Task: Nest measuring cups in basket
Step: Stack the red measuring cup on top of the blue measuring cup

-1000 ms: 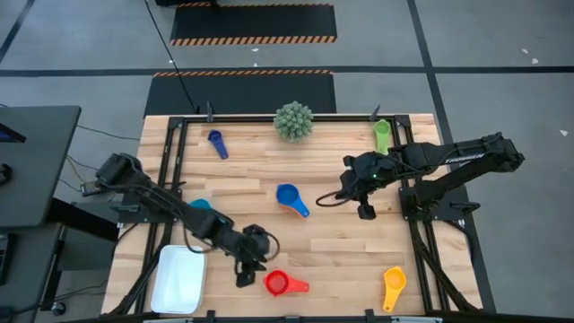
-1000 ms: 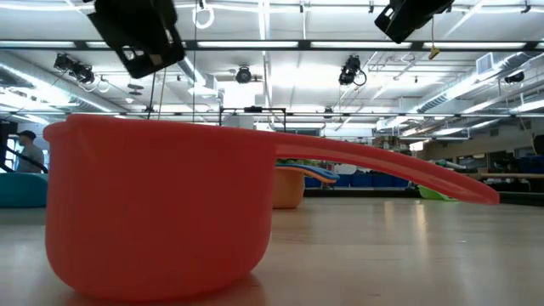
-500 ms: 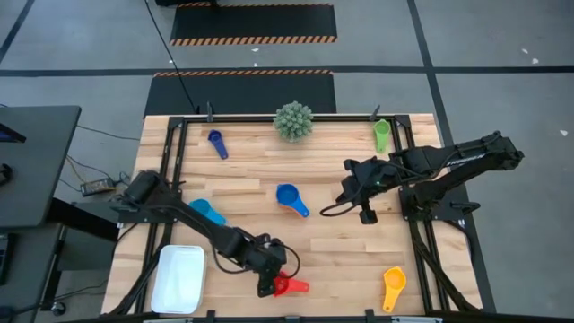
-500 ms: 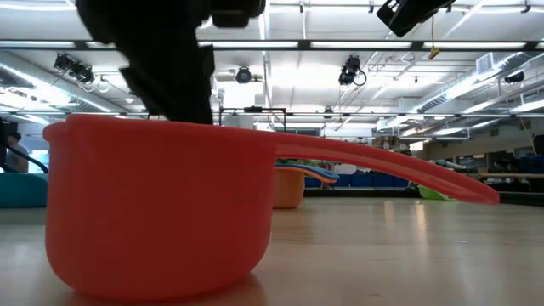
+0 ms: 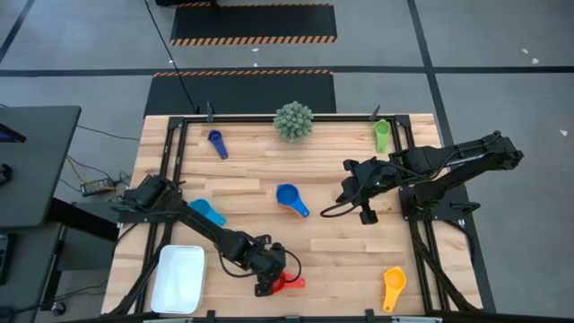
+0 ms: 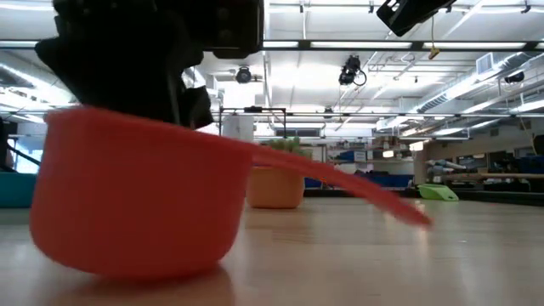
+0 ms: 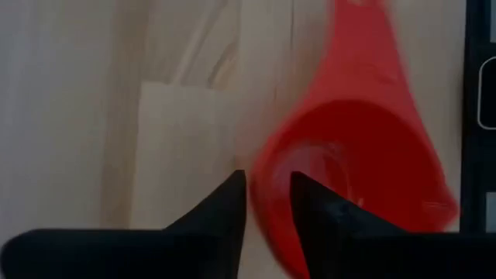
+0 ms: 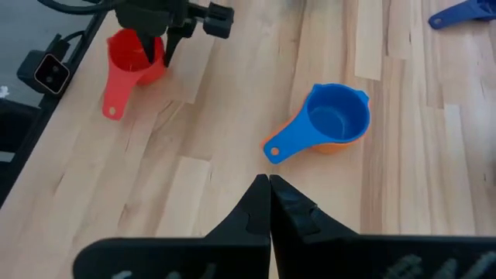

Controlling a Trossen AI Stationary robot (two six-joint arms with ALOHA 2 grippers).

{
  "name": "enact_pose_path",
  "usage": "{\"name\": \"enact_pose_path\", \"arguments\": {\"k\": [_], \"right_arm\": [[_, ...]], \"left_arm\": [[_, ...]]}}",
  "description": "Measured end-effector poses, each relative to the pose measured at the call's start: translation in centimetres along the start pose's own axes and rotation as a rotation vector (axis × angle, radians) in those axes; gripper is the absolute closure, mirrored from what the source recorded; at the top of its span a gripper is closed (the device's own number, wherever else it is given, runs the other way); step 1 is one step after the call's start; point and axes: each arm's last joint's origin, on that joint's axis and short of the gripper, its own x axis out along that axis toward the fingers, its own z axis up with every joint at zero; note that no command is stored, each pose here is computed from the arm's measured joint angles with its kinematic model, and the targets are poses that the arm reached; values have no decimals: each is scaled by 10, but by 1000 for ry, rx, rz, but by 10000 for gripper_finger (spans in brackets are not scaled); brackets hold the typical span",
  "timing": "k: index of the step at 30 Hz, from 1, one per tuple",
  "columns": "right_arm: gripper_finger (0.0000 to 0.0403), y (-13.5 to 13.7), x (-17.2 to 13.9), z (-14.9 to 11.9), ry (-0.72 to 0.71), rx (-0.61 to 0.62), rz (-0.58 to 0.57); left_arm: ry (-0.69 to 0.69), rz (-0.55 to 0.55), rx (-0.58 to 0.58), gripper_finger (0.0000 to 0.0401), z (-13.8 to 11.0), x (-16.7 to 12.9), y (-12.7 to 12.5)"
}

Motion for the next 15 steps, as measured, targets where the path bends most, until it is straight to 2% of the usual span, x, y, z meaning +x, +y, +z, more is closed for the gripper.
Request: {"name": "enact_pose_path", "arguments": {"k": [5, 11, 15], "right_arm": [[403, 0, 0, 0, -2, 10, 0], [403, 1, -1, 0, -3, 9, 5], [402, 1, -9, 2, -29, 15, 6]], "left_arm": [[32, 19, -14, 383, 0, -1, 7], [91, 89, 7, 390, 16, -26, 26], [161, 142, 154, 392, 36, -57, 44]]}}
